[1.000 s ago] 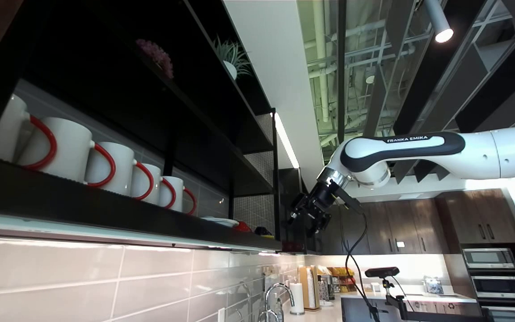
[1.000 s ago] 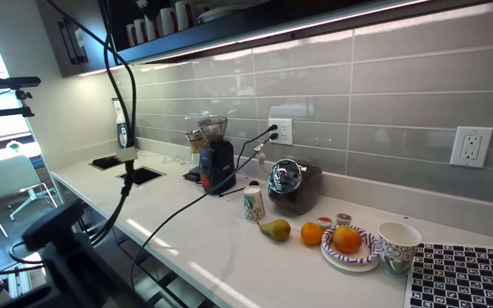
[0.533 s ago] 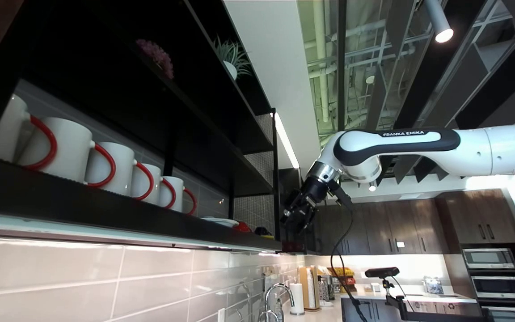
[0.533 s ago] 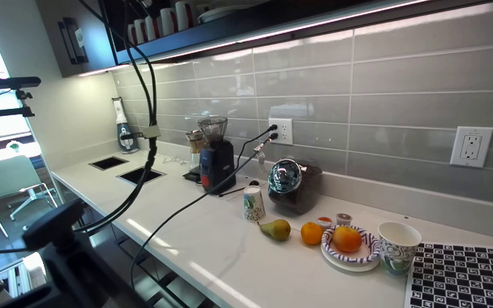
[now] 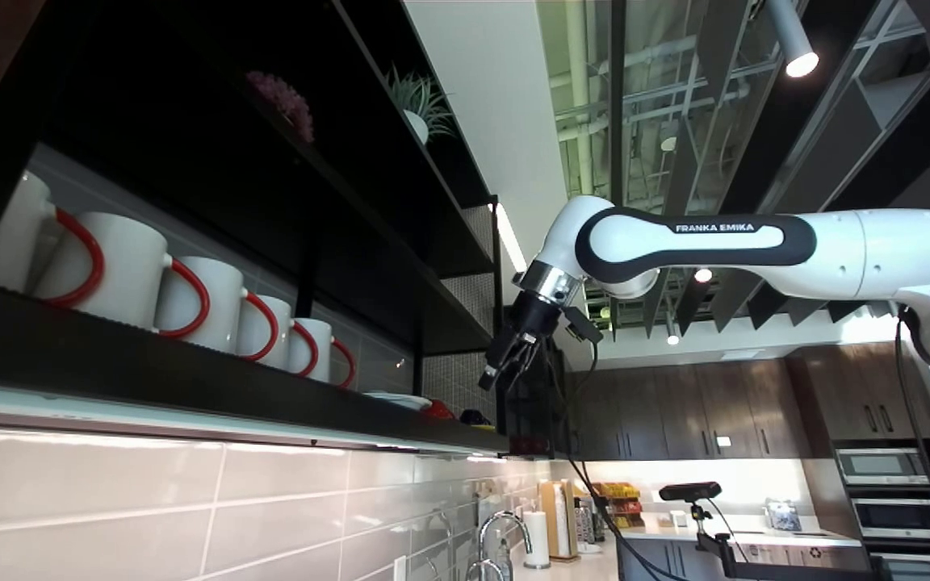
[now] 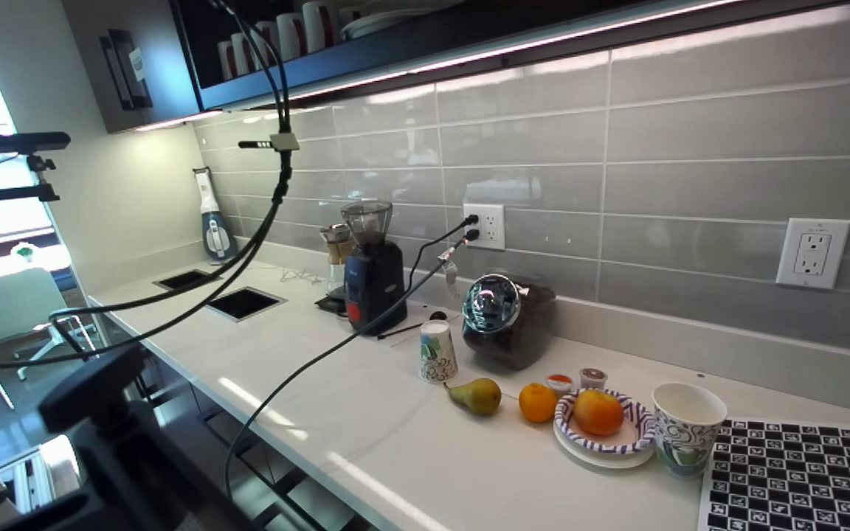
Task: Remove one white plate from the shelf
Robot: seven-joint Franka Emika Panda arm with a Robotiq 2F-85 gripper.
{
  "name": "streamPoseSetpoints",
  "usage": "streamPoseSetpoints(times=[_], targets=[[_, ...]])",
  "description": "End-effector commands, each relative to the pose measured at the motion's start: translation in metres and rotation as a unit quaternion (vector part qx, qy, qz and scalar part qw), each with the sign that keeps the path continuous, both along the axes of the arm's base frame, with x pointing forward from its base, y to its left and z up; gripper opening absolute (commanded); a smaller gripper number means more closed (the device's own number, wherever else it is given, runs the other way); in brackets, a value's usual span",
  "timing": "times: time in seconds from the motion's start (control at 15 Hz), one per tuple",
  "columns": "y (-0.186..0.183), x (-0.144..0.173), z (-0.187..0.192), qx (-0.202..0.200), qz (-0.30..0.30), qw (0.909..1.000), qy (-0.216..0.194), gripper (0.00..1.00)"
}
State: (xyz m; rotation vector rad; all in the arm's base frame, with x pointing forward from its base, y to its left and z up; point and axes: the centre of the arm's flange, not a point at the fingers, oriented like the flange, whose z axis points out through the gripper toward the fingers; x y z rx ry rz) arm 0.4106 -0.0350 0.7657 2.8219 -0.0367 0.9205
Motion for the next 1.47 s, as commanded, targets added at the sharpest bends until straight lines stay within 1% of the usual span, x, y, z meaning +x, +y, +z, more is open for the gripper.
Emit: streamPoseSetpoints(times=[0.0, 0.13, 0.2, 0.27, 0.4, 0.6, 0.67, 0.73, 0.87, 1.13, 1.4], targets=[[0.013, 0.031, 0.017, -0.09, 0.043, 0.995, 0.004, 1.0], [0.017, 0.043, 0.018, -0.137, 0.065, 0.9885, 0.007, 1.0], [0.018, 0.047, 0.019, -0.129, 0.082, 0.988, 0.022, 1.0], [0.019, 0.03, 0.006, -0.104, 0.056, 0.9929, 0.012, 1.0], [0.021, 0.039, 0.006, -0.113, 0.072, 0.9909, 0.017, 1.0], [0.02, 0.042, 0.006, -0.115, 0.077, 0.9902, 0.019, 1.0], [0.026, 0.047, 0.001, -0.124, 0.074, 0.9891, 0.028, 1.0], [0.031, 0.054, -0.006, -0.137, 0.085, 0.9861, 0.039, 1.0], [0.038, 0.066, -0.017, -0.17, 0.084, 0.9807, 0.049, 1.0], [0.049, 0.085, -0.028, -0.239, 0.087, 0.9665, 0.034, 1.0], [0.06, 0.097, -0.027, -0.283, 0.116, 0.952, 0.015, 1.0]])
